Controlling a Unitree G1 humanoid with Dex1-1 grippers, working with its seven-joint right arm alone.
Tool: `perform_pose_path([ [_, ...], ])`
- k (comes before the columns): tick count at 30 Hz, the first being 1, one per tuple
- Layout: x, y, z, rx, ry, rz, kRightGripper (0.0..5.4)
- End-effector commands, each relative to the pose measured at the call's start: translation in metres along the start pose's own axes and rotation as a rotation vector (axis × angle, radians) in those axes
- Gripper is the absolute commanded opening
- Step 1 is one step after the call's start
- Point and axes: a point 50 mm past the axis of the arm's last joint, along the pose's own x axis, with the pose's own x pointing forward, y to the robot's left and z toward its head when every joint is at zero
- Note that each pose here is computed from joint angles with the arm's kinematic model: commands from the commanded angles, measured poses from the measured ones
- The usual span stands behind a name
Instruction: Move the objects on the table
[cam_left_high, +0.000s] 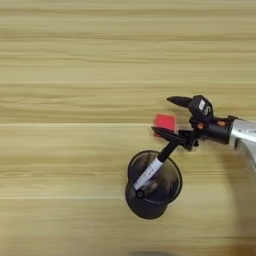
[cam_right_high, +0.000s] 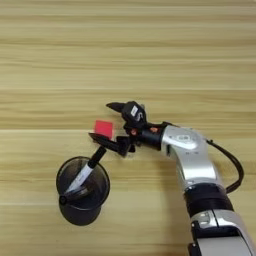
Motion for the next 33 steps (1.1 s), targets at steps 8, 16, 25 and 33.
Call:
perform_pose_path([
  [8,0.0005,-0.0148,0.0180,-0.115,0.020,-0.060,5.40],
  [16,0.0029,-0.0157,0.0164,-0.113,0.028,-0.081,5.40],
  [25,0.0048,-0.0147,0.0174,-0.115,0.018,-0.081,4.43],
  [33,0.0065,-0.0122,0.0174,-0.117,0.012,-0.069,3.57],
])
